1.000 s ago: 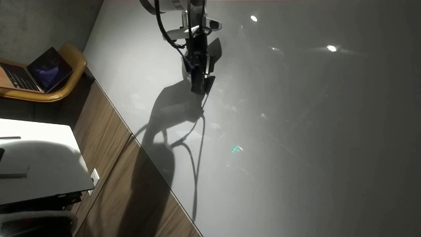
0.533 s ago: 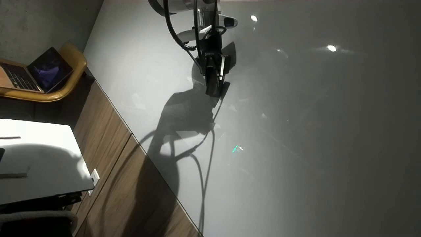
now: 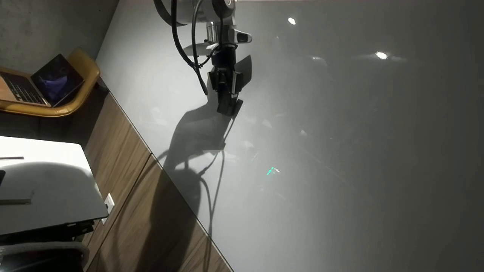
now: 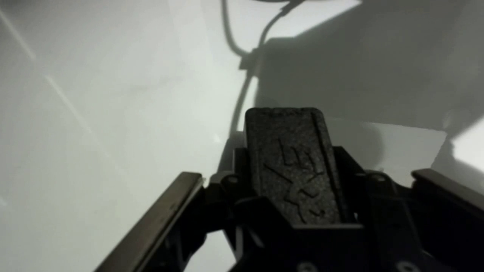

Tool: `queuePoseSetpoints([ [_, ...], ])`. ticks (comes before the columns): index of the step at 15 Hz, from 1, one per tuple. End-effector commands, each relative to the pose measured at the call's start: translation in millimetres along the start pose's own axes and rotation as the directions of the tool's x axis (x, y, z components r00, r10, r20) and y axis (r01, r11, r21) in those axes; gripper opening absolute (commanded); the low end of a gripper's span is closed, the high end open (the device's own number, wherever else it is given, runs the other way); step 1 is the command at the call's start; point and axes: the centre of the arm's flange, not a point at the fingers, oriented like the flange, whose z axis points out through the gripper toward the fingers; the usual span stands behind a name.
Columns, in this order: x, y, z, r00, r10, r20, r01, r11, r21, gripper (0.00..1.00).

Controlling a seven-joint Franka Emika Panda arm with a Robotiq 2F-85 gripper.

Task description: Use the eraser to wipe the whiteboard.

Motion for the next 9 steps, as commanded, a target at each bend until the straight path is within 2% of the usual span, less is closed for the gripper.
queuePoseSetpoints([
  [1, 24.9, -20.2, 11.6, 0.998, 0.008, -0.06, -0.006, 0.999, 0.039, 0.31],
  [4, 31.5, -33.7, 9.0, 0.998, -0.001, -0.06, 0.004, 0.999, 0.05, 0.31],
  [9, 39.9, -111.8, -6.1, 0.994, -0.089, -0.066, 0.095, 0.991, 0.089, 0.31],
])
